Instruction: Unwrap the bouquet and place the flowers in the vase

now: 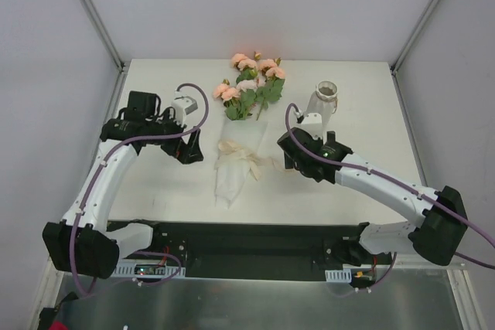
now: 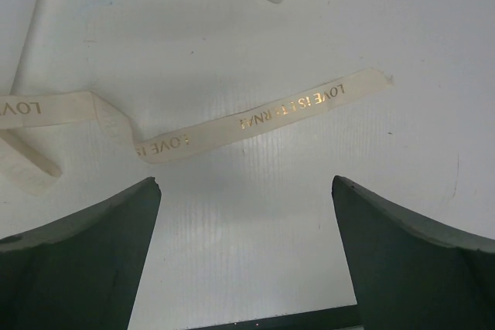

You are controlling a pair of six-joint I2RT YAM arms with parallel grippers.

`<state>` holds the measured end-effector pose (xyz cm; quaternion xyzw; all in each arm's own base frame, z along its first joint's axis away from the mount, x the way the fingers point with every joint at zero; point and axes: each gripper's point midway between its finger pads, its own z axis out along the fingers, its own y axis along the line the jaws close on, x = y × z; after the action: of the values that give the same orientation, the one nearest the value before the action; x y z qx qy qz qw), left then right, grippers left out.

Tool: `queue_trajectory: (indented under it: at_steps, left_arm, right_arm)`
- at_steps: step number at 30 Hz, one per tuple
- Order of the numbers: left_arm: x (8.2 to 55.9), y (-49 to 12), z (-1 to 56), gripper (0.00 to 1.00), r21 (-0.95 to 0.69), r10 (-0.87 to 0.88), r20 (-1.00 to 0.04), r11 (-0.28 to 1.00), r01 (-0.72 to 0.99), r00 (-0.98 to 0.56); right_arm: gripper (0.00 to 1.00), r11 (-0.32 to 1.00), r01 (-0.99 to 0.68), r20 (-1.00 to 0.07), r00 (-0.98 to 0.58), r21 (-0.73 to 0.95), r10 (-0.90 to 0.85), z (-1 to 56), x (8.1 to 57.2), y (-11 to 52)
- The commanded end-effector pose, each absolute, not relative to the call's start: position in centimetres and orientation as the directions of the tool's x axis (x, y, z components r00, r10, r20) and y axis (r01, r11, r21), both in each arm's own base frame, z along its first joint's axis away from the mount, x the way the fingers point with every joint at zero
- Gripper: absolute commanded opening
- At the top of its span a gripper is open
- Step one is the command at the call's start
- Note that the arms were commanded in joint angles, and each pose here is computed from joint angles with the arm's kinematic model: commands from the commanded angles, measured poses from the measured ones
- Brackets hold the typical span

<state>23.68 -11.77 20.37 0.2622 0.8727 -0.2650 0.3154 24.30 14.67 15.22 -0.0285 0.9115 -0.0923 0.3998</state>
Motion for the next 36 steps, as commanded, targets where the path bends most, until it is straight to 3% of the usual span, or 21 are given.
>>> queue_trajectory:
  at_steps: [1,4,8,15,21,29,30,33,34,36]
  left_arm:
    - [23.9,-14.0,19.1,0.99,-0.285,0.381,-0.66,0.67,0.685,-0.648]
    - [25.2,-15.0,17.8,0.99,-0.258,0.425,-0.645,0.661,0.704,-0.635]
    - [26.4,-16.5,15.4,0.98,-0.261,0.48,-0.6,0.639,0.724,-0.64]
    - [27.7,-18.9,13.8,0.97,-0.237,0.533,-0.599,0.595,0.768,-0.598]
    - [28.5,-20.8,11.9,0.9,-0.219,0.58,-0.582,0.564,0.796,-0.57]
    - [28.0,-22.4,9.8,0.91,-0.194,0.646,-0.548,0.519,0.832,-0.531]
    - [28.1,-22.5,9.7,0.89,-0.191,0.649,-0.548,0.517,0.835,-0.527]
    - [28.2,-22.6,9.1,0.72,-0.191,0.652,-0.54,0.521,0.832,-0.532]
    - [28.2,-22.8,9.0,0.6,-0.195,0.652,-0.536,0.521,0.831,-0.536]
    - [28.0,-23.1,8.8,0.52,-0.199,0.657,-0.534,0.514,0.834,-0.532]
  right_arm:
    - [0.96,0.983,-0.063,-0.719,-0.673,-0.175,-0.171,14.5,24.9,16.6]
    - [0.96,0.971,-0.165,-0.698,-0.675,-0.173,-0.24,12.7,24.8,17.8]
    - [0.97,0.968,-0.248,-0.689,-0.707,0.024,-0.164,11.0,25.6,20.5]
    - [0.92,0.96,-0.276,-0.665,-0.726,0.045,-0.177,8.4,26.9,21.9]
    - [0.86,0.943,-0.316,-0.636,-0.751,0.106,-0.18,5.8,26.9,22.8]
    - [0.79,0.939,-0.295,-0.619,-0.775,0.178,-0.126,4.5,27.2,22.2]
    - [0.79,0.938,-0.294,-0.616,-0.778,0.181,-0.125,4.4,27.1,22.3]
    - [0.76,0.936,-0.297,-0.611,-0.782,0.19,-0.124,4.1,27.2,22.6]
    - [0.75,0.936,-0.295,-0.605,-0.786,0.19,-0.125,3.9,27.2,22.6]
    - [0.74,0.936,-0.296,-0.599,-0.791,0.192,-0.127,3.5,27.3,22.8]
